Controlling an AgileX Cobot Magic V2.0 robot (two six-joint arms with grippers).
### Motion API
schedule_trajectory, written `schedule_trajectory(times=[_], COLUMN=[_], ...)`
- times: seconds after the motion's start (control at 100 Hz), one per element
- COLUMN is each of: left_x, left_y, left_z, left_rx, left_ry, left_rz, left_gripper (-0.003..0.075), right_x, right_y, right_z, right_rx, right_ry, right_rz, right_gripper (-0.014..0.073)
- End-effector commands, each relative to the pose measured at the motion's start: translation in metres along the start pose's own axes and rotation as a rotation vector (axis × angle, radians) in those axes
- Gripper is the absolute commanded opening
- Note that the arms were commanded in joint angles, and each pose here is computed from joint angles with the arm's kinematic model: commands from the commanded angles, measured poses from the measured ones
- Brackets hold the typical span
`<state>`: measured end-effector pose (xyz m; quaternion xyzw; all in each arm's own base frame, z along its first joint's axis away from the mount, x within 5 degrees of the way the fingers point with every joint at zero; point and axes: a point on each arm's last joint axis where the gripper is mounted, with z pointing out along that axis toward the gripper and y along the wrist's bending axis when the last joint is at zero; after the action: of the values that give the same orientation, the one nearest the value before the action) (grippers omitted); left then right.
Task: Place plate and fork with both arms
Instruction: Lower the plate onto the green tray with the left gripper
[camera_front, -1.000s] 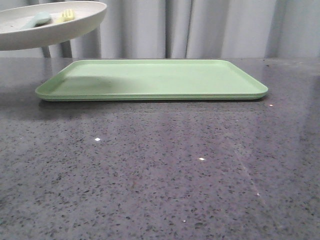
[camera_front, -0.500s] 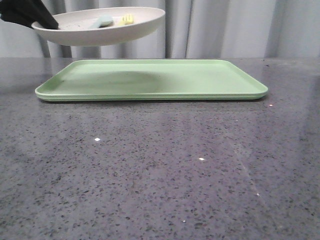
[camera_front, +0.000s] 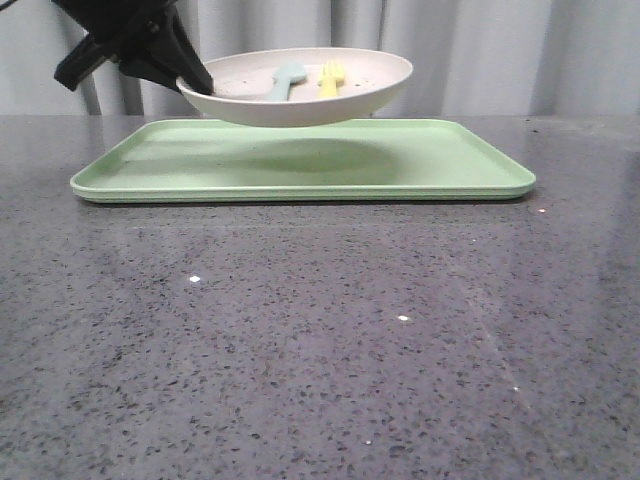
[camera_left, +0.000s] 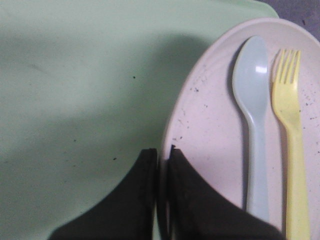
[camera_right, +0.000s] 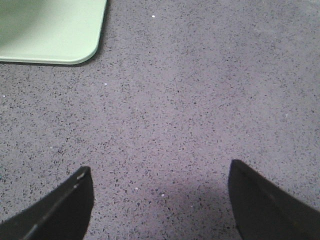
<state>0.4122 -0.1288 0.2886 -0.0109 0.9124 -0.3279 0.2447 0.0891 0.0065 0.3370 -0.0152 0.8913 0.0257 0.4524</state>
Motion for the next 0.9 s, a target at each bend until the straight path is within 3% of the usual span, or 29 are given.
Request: schedule_trajectory(times=[0.0, 0.37, 0.89], left_x=[-0.010, -0.014, -0.011], left_y=[-0.022, -0.015, -0.001], left_z=[-0.015, -0.004, 0.017], left_rx=[0.059, 0.039, 0.014], left_ry=[-0.093, -0.131, -0.090], left_rz=[-0.010, -0.041, -0.065], left_gripper=[-0.0021, -0.0021, -0.0021], right_x=[-0.014, -0.014, -0.014], right_y=[0.000, 0.000, 0.000], right_z=[-0.005, -0.005, -0.005], right_rx=[0.004, 0.004, 0.004], right_ry=[-0.090, -0.090, -0.090], right_rz=[-0.008, -0.008, -0.008], right_gripper=[0.0561, 0.0561, 0.0561])
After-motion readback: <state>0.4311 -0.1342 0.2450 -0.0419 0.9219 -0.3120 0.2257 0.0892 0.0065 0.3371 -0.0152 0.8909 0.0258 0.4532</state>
